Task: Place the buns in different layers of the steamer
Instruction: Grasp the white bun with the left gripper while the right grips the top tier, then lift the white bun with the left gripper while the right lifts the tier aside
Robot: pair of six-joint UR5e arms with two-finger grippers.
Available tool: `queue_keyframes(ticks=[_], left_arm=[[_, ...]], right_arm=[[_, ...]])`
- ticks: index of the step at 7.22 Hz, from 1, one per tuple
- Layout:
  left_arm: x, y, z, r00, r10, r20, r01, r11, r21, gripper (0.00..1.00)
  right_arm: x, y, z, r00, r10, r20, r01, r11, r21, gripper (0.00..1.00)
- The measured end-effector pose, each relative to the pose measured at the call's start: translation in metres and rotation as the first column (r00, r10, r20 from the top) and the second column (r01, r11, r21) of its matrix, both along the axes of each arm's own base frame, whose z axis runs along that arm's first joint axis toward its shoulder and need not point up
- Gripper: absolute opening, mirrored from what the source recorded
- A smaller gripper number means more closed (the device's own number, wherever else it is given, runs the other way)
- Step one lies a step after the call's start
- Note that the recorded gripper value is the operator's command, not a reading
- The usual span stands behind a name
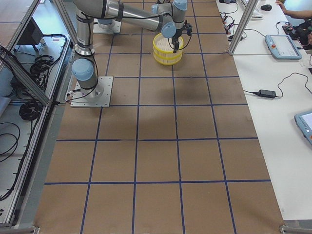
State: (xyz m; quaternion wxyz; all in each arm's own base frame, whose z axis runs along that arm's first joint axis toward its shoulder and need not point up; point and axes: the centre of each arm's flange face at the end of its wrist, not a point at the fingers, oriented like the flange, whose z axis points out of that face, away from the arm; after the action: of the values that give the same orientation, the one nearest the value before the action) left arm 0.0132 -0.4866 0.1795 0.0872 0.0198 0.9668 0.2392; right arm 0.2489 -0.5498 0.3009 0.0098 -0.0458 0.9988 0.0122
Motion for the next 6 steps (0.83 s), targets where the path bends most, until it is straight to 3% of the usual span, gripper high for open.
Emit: queue_keyframes(ticks=[2, 4, 5, 6], left_arm=[[0.001, -0.003, 0.003, 1.000, -0.002, 0.009, 0.002, 1.000, -0.017, 0.01], [0.001, -0.012, 0.019, 1.000, -0.010, 0.026, 0.012, 0.997, -0.078, 0.03], [-0.002, -0.020, 0.042, 0.999, -0.023, 0.040, 0.029, 0.989, -0.146, 0.03], [-0.008, -0.030, 0.075, 0.998, -0.040, 0.057, 0.052, 0.974, -0.221, 0.14]], right_arm=[[-0.001, 0.006, -0.013, 1.000, -0.003, -0.007, 0.003, 1.000, 0.024, 0.42], [-0.002, 0.011, -0.022, 1.000, -0.003, -0.010, 0.004, 0.999, 0.045, 0.10], [-0.003, 0.012, -0.024, 1.000, -0.002, -0.012, 0.002, 0.999, 0.048, 0.07], [-0.004, 0.013, -0.024, 1.000, 0.000, -0.015, 0.001, 0.999, 0.048, 0.06]])
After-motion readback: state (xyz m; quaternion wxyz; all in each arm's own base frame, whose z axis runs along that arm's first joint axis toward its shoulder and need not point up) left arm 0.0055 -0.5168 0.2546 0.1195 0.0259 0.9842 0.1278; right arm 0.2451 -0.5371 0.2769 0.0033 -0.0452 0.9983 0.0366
